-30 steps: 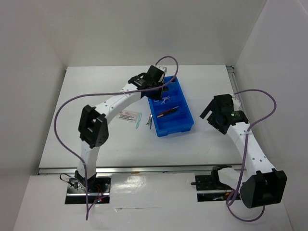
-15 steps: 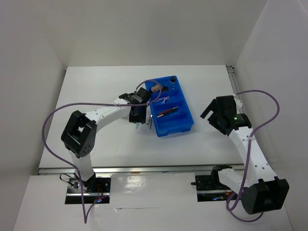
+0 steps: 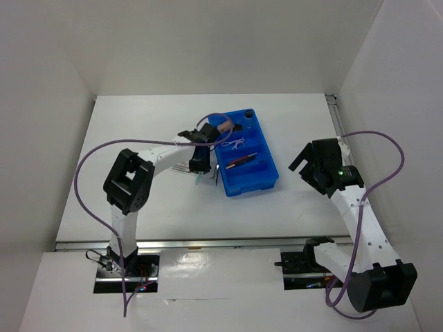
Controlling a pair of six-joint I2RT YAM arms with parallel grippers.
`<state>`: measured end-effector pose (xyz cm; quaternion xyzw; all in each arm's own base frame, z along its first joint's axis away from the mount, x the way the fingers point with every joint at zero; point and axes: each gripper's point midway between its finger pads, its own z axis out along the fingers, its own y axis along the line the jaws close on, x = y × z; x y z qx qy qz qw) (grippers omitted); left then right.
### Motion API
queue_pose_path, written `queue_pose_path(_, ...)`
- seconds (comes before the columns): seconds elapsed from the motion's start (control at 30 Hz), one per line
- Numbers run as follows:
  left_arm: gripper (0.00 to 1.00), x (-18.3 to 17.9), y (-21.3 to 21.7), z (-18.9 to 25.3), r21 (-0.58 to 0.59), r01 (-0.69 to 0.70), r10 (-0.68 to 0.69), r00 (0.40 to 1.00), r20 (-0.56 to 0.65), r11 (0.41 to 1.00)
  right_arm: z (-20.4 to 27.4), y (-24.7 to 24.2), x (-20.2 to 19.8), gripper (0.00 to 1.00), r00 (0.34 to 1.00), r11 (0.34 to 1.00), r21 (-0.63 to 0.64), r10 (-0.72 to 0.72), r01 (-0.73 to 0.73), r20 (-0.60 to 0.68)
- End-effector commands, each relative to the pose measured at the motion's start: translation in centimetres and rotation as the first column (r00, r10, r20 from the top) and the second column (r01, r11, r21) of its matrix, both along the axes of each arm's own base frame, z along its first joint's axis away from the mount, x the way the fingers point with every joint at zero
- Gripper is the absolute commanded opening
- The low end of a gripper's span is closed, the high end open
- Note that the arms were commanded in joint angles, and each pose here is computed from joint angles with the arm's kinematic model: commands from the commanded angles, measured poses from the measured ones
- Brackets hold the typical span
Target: Organize the makeup
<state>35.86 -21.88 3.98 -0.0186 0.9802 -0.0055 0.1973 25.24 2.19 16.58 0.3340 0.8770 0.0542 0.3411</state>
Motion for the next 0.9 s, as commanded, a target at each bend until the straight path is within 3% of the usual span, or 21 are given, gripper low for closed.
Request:
queue_pose_path(0.0,0.4,2.3,0.0,0.1,0.009,-0.02,0.02,0.999,0.035,1.0,1.4,-0.1,0.2,1.0,0.999,1.0,0.012,-0.015,0.015,0.037)
queue_pose_path(0.3,0.39,2.9,1.2,-1.7,0.008,-0.005,0.005,1.0,-0.008,1.0,1.7,-0.2,0.2,1.0,0.999,1.0,0.011,-0.028,0.028,0.039)
queue_pose_path(0.87,0.36,2.7,-1.0,-2.1,-0.094,0.07,-0.073,0.997,-0.027,0.993,1.5,-0.1,0.2,1.0,0.999,1.0,0.017,-0.022,0.022,0.029)
